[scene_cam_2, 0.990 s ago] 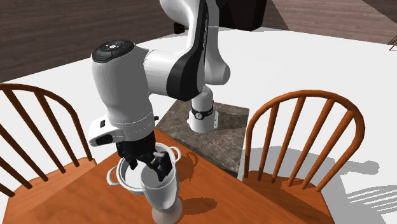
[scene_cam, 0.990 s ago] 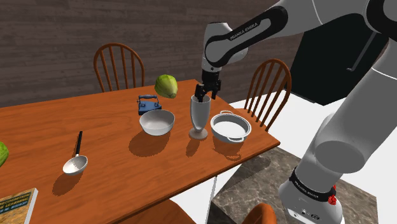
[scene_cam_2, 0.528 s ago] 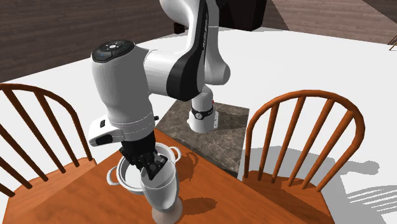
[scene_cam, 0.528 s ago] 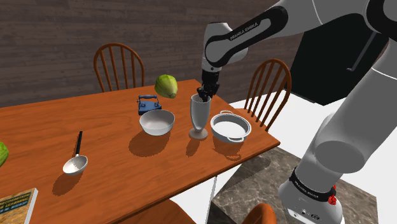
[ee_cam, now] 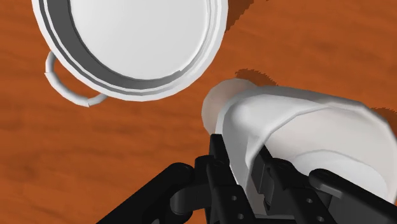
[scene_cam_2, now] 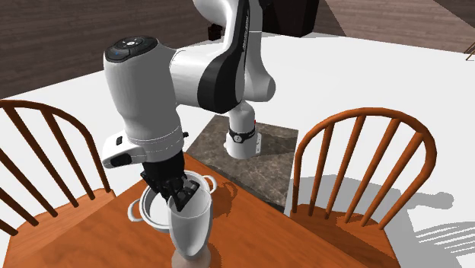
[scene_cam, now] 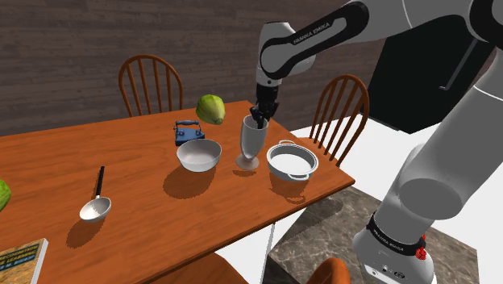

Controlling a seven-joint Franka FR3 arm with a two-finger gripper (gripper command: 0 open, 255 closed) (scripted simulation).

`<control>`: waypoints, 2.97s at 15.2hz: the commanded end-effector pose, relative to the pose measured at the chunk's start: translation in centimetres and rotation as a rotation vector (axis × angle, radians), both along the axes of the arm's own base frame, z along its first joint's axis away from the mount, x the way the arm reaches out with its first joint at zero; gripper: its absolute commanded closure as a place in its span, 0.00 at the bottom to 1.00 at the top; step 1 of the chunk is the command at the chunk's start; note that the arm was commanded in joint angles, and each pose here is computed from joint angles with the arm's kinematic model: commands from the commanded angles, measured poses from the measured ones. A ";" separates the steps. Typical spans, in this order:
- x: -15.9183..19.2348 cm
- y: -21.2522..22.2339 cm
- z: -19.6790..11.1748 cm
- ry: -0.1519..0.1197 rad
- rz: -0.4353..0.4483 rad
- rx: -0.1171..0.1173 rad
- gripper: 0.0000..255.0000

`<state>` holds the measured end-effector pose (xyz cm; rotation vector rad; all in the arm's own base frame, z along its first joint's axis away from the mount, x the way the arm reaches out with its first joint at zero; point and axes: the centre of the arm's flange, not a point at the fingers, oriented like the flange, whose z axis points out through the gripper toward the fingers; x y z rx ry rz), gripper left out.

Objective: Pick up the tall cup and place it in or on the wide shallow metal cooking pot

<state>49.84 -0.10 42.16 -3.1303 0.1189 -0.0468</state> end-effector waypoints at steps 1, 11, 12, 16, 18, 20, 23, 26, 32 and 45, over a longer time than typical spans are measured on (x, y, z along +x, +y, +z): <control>0.0 0.1 1.0 -0.001 0.000 0.000 1.00; 0.0 0.1 6.3 -0.001 0.000 0.000 1.00; 0.0 0.1 6.8 -0.001 0.000 0.000 1.00; 0.0 0.1 8.9 -0.001 0.000 0.000 1.00; 0.0 0.1 10.0 -0.001 0.000 0.000 1.00; -0.7 -0.9 10.8 -0.001 0.000 0.000 1.00; -3.0 -3.7 12.4 -0.001 0.000 0.000 1.00; -5.2 -6.5 14.1 -0.001 0.000 0.000 1.00; -9.7 -12.2 17.4 -0.001 0.000 0.000 1.00; -11.0 -13.9 12.5 -0.001 0.000 0.000 1.00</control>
